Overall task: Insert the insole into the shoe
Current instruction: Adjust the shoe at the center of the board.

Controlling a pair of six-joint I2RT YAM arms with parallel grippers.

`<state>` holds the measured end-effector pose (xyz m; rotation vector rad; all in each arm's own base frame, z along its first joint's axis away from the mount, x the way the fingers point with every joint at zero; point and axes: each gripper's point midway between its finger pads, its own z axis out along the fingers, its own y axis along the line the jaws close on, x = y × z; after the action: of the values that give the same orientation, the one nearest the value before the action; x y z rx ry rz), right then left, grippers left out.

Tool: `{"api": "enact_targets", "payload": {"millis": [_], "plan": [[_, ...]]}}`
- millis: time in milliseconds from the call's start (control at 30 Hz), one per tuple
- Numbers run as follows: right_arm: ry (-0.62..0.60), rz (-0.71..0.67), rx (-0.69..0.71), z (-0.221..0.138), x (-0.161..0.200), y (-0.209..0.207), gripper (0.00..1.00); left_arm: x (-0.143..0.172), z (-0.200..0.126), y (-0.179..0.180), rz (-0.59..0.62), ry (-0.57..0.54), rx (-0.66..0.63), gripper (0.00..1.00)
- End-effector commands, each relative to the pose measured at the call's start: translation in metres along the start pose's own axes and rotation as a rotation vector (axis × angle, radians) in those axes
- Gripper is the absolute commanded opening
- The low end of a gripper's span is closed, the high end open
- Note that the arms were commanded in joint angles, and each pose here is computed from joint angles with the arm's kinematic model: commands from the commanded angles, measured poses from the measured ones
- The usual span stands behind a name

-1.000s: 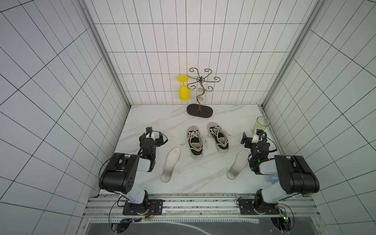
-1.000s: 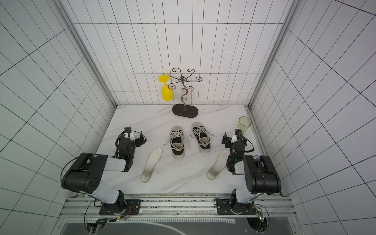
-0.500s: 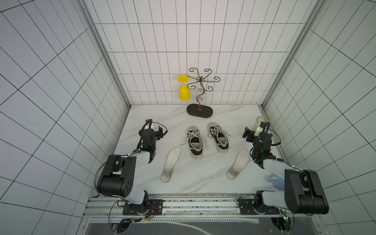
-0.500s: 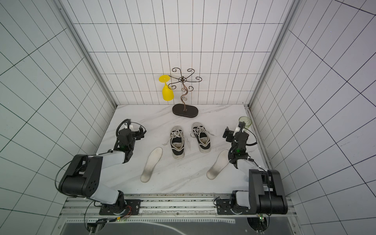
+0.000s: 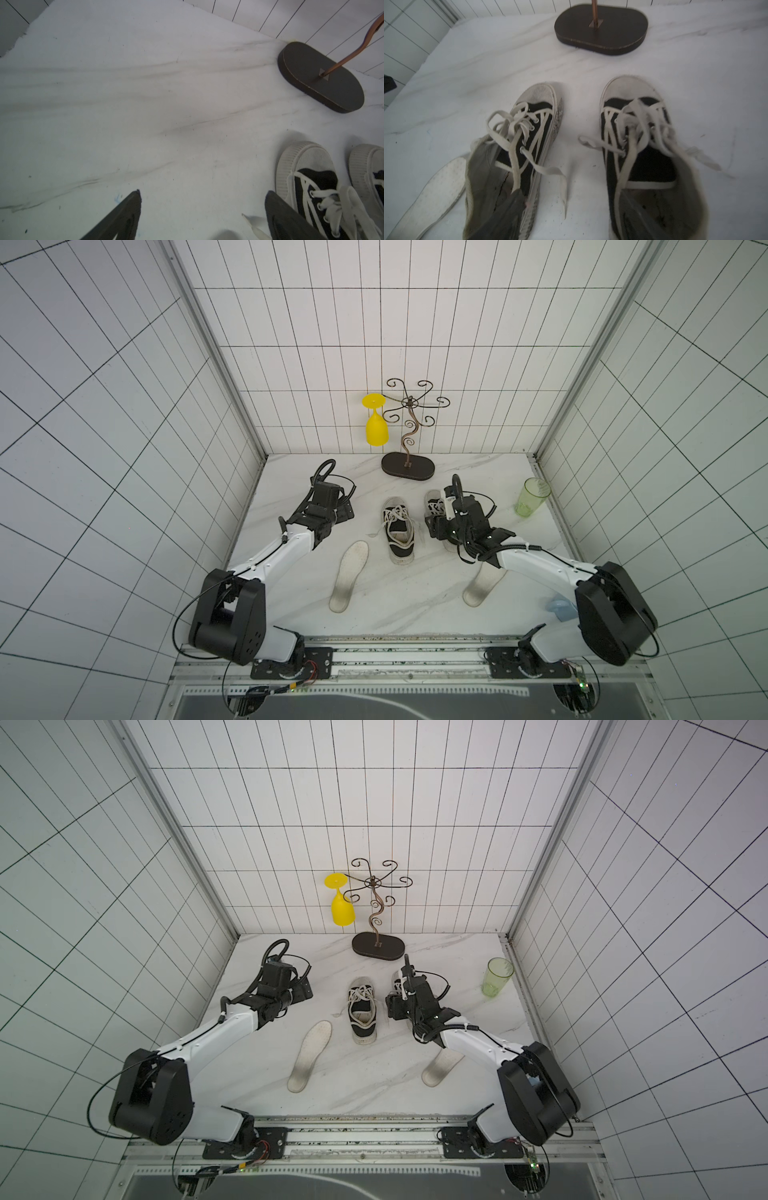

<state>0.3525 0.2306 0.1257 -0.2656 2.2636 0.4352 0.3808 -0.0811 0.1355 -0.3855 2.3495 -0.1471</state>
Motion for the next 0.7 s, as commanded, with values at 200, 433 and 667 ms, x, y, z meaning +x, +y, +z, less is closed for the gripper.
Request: {"api": "enact_targets", "payload": {"millis": [200, 433, 667], "plan": [[0.036, 0.02, -0.091, -0.01, -0.014, 0.058, 0.62, 0.049, -0.035, -0.008, -0.011, 0.191, -0.022, 0.91], [0.065, 0.082, -0.111, -0.001, -0.004, 0.067, 0.53, 0.061, -0.056, -0.05, 0.041, 0.251, 0.065, 0.91], [0.073, 0.087, -0.104, 0.024, -0.012, 0.07, 0.51, 0.074, -0.057, -0.075, 0.061, 0.287, 0.123, 0.89]]}}
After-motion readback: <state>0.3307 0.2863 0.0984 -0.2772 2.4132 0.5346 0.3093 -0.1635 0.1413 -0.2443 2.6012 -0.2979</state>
